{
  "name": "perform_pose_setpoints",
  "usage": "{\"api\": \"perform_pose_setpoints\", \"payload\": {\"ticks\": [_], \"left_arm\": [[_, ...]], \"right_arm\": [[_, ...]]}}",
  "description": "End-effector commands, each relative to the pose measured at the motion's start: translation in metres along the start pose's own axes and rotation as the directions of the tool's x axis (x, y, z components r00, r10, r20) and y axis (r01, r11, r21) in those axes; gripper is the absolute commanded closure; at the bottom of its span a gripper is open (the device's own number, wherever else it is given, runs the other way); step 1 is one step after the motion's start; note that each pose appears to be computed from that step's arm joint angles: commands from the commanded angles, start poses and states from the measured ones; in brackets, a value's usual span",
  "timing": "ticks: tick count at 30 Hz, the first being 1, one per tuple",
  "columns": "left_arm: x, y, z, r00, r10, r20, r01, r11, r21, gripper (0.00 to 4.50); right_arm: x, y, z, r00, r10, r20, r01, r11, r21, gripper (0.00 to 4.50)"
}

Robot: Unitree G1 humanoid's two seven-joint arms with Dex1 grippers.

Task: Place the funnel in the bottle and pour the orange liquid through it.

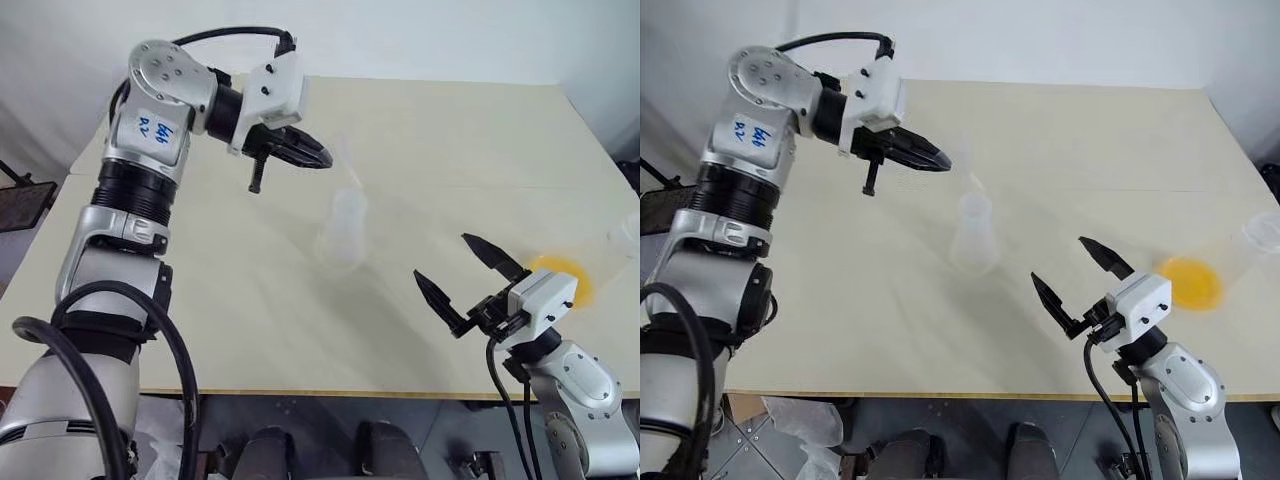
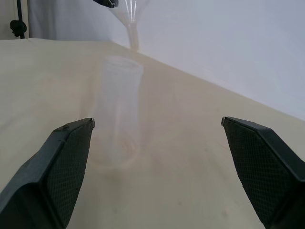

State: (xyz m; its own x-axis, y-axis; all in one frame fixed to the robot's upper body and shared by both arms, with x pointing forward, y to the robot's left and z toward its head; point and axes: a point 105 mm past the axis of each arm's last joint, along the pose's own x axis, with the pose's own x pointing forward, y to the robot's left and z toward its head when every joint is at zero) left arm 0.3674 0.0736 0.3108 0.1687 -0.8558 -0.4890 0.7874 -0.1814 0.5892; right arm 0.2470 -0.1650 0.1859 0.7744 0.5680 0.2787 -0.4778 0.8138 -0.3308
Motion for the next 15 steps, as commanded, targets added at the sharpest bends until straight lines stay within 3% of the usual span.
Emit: {"api": "perform_pose_setpoints", "payload": {"ticks": [1,15], "left_arm": [[-0.002,0.000,0.005,1.000,-0.024,-0.014,0.025,0.999,0.033,4.46],[0.021,-0.011,-0.004,0.994,-0.099,-0.038,0.098,0.995,-0.028,4.46]], "right_arm": [[0.002,0.001,0.008,0.999,0.008,0.037,-0.008,1.000,-0.024,0.00],[0.004,0.002,0.008,0.999,0.025,0.031,-0.025,0.999,-0.024,0.00]]}}
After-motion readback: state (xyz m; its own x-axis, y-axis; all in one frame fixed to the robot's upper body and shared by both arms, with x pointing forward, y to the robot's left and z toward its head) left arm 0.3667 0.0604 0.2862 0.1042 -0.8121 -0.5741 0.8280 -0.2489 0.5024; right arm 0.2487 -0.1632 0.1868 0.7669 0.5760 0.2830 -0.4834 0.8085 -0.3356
